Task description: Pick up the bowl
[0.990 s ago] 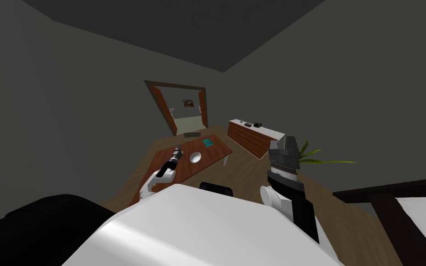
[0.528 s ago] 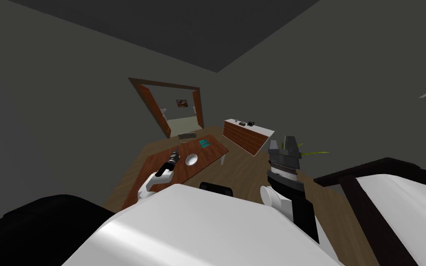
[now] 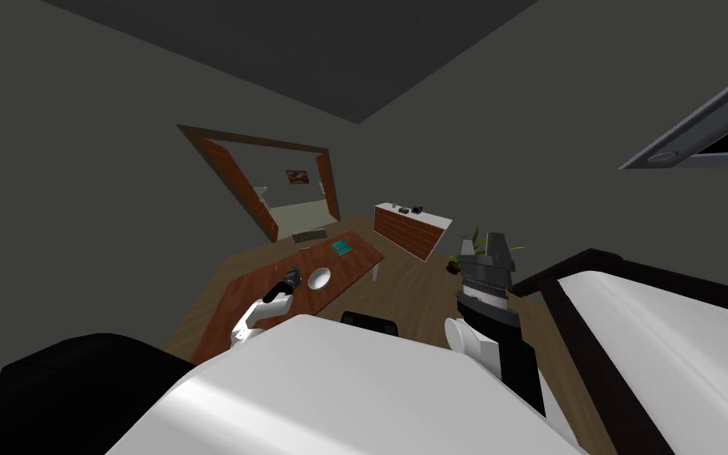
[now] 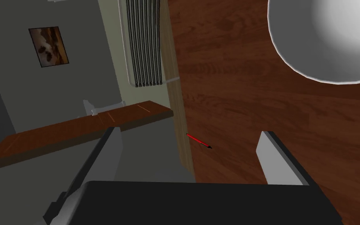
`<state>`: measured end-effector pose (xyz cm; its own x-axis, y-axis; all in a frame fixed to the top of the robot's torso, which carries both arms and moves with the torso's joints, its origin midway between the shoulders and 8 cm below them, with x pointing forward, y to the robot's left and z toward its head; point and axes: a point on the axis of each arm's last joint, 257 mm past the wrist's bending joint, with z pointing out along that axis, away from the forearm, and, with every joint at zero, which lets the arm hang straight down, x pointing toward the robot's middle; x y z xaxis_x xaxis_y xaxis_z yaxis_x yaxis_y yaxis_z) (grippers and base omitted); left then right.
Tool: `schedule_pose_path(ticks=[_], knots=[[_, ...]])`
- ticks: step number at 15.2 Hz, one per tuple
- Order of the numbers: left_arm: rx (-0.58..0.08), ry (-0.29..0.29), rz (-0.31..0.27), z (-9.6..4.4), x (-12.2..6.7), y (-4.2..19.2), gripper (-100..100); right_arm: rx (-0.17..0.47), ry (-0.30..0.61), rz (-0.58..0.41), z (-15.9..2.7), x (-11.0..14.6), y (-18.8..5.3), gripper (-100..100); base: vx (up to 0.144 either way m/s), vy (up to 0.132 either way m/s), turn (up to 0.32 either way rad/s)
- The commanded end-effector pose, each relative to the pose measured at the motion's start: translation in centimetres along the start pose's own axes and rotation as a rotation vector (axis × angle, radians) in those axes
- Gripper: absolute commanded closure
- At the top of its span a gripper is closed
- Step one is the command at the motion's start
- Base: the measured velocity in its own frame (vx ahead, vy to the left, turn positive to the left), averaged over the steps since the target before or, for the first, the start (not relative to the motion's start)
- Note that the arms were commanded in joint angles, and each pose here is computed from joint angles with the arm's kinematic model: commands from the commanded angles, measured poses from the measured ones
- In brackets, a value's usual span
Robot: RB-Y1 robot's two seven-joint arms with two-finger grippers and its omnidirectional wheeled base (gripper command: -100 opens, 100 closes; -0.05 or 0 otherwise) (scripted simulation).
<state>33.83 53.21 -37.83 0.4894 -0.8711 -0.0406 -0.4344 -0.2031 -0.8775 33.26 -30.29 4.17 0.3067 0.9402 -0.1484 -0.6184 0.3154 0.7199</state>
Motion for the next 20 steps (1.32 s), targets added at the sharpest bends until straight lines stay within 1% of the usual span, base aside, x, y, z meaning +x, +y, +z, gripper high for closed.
schedule_pose_path(ticks=[1, 2, 3, 4, 5, 6, 7, 9, 10, 11, 12, 13, 14, 15, 16, 17, 18, 19, 20], knots=[[-0.062, -0.031, -0.020, 0.3, -1.3, 2.2, -100, 0.000, 0.000, 0.000, 0.0, 0.0, 0.0, 0, 0.025, -0.003, -0.223], [-0.062, -0.031, -0.020, 0.3, -1.3, 2.2, -100, 0.000, 0.000, 0.000, 0.0, 0.0, 0.0, 0, 0.019, 0.001, -0.084], [-0.121, -0.063, -0.045, 0.3, -2.6, 4.2, -100, 0.000, 0.000, 0.000, 0.0, 0.0, 0.0, 0, 0.021, -0.005, -0.185], [-0.124, -0.064, -0.045, 0.3, -2.6, 4.4, -100, 0.000, 0.000, 0.000, 0.0, 0.0, 0.0, 0, 0.021, -0.002, -0.189], [-0.179, -0.094, -0.071, 0.2, -3.8, 6.3, -100, 0.000, 0.000, 0.000, 0.0, 0.0, 0.0, 0, 0.024, -0.003, -0.244], [-0.186, -0.096, -0.072, 0.2, -3.8, 6.6, -100, 0.000, 0.000, 0.000, 0.0, 0.0, 0.0, 0, 0.024, 0.000, -0.193], [-0.235, -0.123, -0.099, 0.0, -4.8, 8.5, -100, 0.000, 0.000, 0.000, 0.0, 0.0, 0.0, 0, 0.029, 0.000, -0.245], [-0.246, -0.125, -0.100, -0.1, -4.9, 8.8, -100, 0.000, 0.000, 0.000, 0.0, 0.0, 0.0, 0, 0.022, 0.000, -0.110], [-0.304, -0.153, -0.128, -0.5, -5.8, 10.9, -100, 0.000, 0.000, 0.000, 0.0, 0.0, 0.0, 0, 0.018, -0.004, -0.139], [-0.305, -0.153, -0.128, -0.5, -5.8, 10.9, -100, 0.000, 0.000, 0.000, 0.0, 0.0, 0.0, 0, 0.022, -0.001, -0.181], [-0.353, -0.177, -0.157, -0.9, -6.5, 12.8, -100, 0.000, 0.000, 0.000, 0.0, 0.0, 0.0, 0, 0.028, 0.001, -0.232], [-0.363, -0.179, -0.157, -1.0, -6.5, 13.0, -100, 0.000, 0.000, 0.000, 0.0, 0.0, 0.0, 0, 0.028, 0.005, -0.190], [-0.407, -0.201, -0.186, -1.5, -7.1, 14.8, -100, 0.000, 0.000, 0.000, 0.0, 0.0, 0.0, 0, 0.030, 0.005, -0.211], [-0.419, -0.204, -0.186, -1.6, -7.1, 15.1, -100, 0.000, 0.000, 0.000, 0.0, 0.0, 0.0, 0, 0.028, 0.006, -0.160], [-0.466, -0.224, -0.215, -2.2, -7.5, 16.9, -100, 0.000, 0.000, 0.000, 0.0, 0.0, 0.0, 0, 0.031, 0.002, -0.203], [-0.472, -0.225, -0.215, -2.3, -7.5, 17.0, -100, 0.000, 0.000, 0.000, 0.0, 0.0, 0.0, 0, 0.029, 0.004, -0.186], [-0.523, -0.245, -0.243, -3.0, -7.8, 18.8, -100, 0.000, 0.000, 0.000, 0.0, 0.0, 0.0, 0, 0.027, 0.006, -0.183], [-0.524, -0.245, -0.243, -3.0, -7.8, 18.8, -100, 0.000, 0.000, 0.000, 0.0, 0.0, 0.0, 0, 0.026, 0.005, -0.145], [-0.572, -0.263, -0.271, -3.7, -8.0, 20.6, -100, 0.000, 0.000, 0.000, 0.0, 0.0, 0.0, 0, 0.032, 0.004, -0.214]])
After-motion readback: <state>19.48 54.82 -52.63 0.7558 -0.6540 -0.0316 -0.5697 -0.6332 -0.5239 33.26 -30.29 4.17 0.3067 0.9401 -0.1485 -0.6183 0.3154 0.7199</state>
